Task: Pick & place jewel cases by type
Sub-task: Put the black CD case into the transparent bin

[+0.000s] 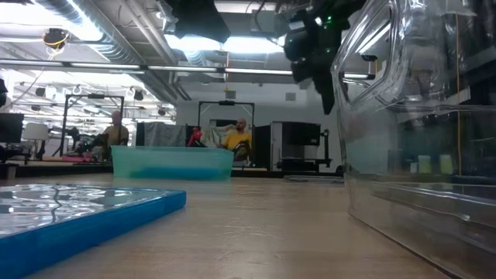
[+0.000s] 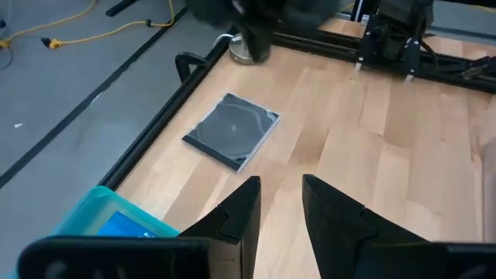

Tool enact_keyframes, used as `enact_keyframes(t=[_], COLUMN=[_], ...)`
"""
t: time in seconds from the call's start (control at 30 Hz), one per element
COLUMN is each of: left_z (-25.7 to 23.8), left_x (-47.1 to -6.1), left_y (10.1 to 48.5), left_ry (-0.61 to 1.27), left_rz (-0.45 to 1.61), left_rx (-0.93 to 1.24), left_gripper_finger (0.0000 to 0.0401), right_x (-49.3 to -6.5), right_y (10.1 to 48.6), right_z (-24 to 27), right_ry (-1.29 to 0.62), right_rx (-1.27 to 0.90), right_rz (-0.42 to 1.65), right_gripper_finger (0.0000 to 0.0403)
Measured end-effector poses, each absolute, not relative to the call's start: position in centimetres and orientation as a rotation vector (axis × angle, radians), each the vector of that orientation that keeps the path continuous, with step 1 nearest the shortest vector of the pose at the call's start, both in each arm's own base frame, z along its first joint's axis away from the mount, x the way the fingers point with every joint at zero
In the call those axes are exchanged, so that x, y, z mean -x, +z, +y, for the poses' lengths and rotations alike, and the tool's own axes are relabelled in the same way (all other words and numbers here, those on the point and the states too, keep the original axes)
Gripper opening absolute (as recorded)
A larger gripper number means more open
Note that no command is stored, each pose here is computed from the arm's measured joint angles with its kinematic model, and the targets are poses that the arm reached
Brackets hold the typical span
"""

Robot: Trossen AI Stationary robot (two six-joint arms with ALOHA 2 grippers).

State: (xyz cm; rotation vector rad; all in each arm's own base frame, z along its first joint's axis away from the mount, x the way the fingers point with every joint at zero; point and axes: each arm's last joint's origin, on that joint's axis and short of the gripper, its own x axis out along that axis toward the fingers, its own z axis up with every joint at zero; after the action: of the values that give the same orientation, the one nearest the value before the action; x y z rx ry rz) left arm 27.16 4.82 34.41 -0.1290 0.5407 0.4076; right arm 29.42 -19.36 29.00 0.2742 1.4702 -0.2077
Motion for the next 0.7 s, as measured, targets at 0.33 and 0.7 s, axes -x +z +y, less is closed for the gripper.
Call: enact_keyframes(t=[0.33, 0.7], left_z=[4.8, 4.9], left_x=[-27.2, -27.2], left_y=[34.5, 34.5], left_ry=[0.407, 0.408], left_rz=[0.528, 0.528], left_rx=[0.117, 0.117], left_gripper_finger=[0.0087, 0.0086], right_x=[-24.0, -25.5], right_y=[28.9, 23.6], right_z=[-29.3, -29.2], right_ry=[-0.486, -0.392], right_rx=[-0.450, -0.627], right_rz=[1.340, 1.576], right_gripper_finger=[0.0003, 0.0004])
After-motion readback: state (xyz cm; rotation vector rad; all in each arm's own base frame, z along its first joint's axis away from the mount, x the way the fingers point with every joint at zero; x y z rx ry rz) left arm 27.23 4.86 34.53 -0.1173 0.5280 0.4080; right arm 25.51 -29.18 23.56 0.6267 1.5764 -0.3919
